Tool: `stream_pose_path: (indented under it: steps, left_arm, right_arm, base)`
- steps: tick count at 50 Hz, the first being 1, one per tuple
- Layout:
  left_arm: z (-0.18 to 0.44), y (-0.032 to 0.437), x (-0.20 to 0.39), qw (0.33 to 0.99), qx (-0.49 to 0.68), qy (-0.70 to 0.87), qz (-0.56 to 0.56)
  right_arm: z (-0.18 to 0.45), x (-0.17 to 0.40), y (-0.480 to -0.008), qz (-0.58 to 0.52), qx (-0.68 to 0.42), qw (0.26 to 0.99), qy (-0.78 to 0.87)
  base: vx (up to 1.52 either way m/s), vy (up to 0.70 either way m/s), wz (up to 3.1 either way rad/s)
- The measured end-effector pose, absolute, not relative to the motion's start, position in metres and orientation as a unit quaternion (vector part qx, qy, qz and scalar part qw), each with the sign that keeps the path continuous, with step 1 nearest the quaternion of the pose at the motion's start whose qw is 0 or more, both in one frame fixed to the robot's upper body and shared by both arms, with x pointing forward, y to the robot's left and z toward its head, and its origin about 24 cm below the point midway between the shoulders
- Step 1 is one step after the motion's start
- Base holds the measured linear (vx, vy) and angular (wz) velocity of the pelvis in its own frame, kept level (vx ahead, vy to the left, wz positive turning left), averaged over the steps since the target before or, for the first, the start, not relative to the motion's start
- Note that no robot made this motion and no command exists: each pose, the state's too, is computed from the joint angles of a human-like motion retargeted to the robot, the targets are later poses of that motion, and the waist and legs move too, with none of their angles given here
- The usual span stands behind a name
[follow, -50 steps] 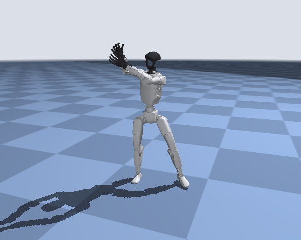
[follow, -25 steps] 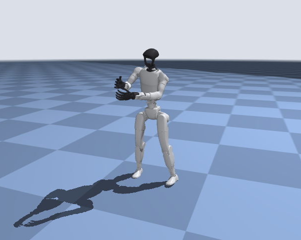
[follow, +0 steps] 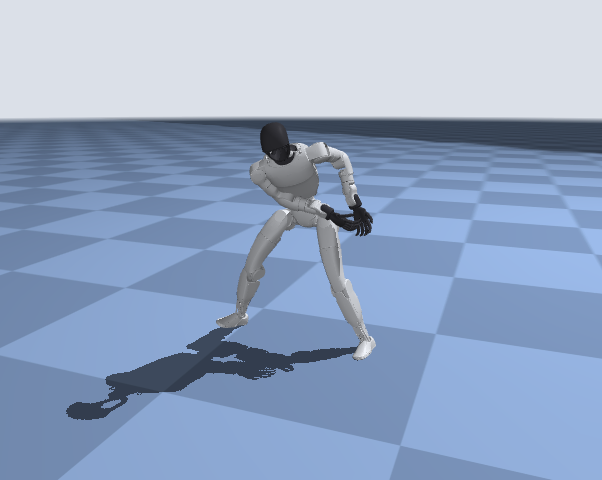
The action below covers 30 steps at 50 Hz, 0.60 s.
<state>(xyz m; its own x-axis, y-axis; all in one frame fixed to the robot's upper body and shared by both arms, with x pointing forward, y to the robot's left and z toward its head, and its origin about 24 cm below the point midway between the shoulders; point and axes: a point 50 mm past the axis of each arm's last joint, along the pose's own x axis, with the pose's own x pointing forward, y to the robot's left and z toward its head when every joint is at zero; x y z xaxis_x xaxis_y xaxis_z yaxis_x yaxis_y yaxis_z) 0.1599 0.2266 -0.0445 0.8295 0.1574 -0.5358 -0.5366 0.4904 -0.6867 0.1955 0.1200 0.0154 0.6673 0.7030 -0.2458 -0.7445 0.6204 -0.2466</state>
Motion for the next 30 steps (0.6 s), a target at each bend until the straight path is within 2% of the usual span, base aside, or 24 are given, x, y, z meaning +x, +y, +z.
stream_pose_path:
  steps: [5,9,13,16,19,23,27,30]
  left_arm:
    - [-0.037,0.217,0.193,0.864,-0.426,0.201,0.179]
    - [-0.008,0.19,0.242,0.901,-0.385,0.176,0.092]
    - [0.014,0.131,0.284,0.906,-0.381,0.183,0.01]
    - [0.047,0.071,0.313,0.905,-0.385,0.165,-0.07]
    - [0.106,0.019,0.334,0.91,-0.37,0.098,-0.159]
    - [0.224,-0.022,0.346,0.91,-0.287,-0.058,-0.294]
    - [0.355,-0.045,0.317,0.864,-0.201,-0.23,-0.401]
    - [0.417,-0.051,0.281,0.816,-0.157,-0.325,-0.451]
  right_arm:
    - [0.022,0.22,0.102,0.323,-0.172,0.93,0.04]
    - [0.041,0.258,0.059,0.213,-0.142,0.966,-0.018]
    - [0.06,0.293,-0.002,0.148,-0.116,0.981,-0.043]
    - [0.097,0.322,-0.051,0.125,-0.143,0.977,-0.095]
    - [0.161,0.344,-0.088,0.116,-0.206,0.954,-0.185]
    - [0.283,0.344,-0.12,0.08,-0.305,0.885,-0.342]
    - [0.406,0.296,-0.123,0.016,-0.336,0.781,-0.526]
    - [0.459,0.254,-0.116,0.0,-0.302,0.717,-0.629]
  base:
    - [0.31,-0.72,-0.63]
    - [0.46,-0.89,-0.5]
    - [0.53,-0.88,-0.27]
    - [0.47,-0.71,-0.43]
    - [0.4,-0.56,-0.69]
    - [0.39,-0.54,-0.7]
    - [0.38,-0.59,-0.69]
    - [0.38,-0.52,-1.22]
